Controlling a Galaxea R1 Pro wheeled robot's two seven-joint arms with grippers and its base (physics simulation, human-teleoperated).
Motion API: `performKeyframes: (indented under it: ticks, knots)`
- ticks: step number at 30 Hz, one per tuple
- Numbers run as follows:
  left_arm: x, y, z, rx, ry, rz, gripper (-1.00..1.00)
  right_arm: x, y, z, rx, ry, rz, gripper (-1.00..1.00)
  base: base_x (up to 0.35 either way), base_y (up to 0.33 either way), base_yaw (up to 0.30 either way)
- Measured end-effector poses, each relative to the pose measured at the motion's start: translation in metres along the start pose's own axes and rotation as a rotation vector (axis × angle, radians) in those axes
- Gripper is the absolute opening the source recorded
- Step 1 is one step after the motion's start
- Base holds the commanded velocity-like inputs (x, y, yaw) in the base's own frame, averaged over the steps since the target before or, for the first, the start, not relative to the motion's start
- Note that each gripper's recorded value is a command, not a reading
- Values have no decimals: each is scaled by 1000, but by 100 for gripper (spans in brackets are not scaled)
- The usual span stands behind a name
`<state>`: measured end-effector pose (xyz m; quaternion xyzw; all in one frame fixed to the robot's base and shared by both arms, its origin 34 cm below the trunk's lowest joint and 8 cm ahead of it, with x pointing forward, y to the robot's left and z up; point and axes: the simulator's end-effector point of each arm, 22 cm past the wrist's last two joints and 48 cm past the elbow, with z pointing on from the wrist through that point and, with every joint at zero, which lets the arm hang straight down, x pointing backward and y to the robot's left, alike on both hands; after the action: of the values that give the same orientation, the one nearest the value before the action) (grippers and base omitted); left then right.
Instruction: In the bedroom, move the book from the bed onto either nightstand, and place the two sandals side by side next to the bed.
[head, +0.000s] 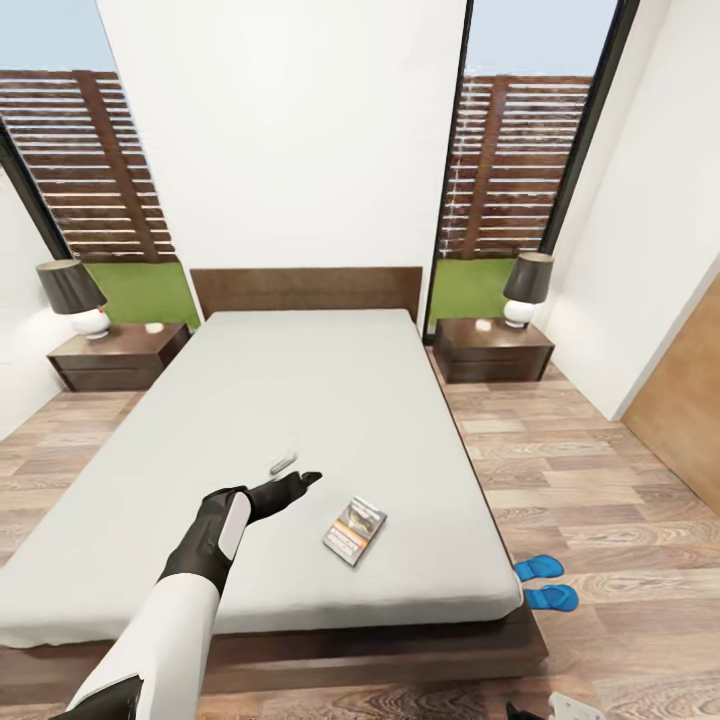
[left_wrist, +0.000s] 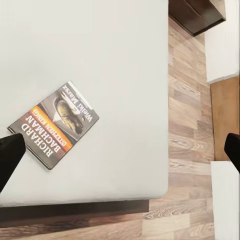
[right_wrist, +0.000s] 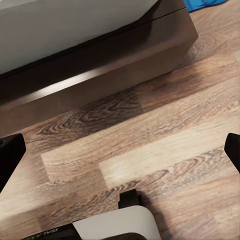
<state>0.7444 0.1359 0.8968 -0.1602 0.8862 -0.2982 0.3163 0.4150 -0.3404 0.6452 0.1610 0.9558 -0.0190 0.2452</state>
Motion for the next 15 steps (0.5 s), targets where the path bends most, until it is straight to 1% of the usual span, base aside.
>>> performKeyframes:
  ticks: [8, 15]
  knots:
    - [4, -18, 3, 102, 8, -9, 100, 5, -2, 1, 3, 10, 2, 100, 0, 0, 79]
    - [7, -18, 6, 118, 12, -13, 100, 10, -4, 2, 6, 21, 4, 100, 0, 0, 80]
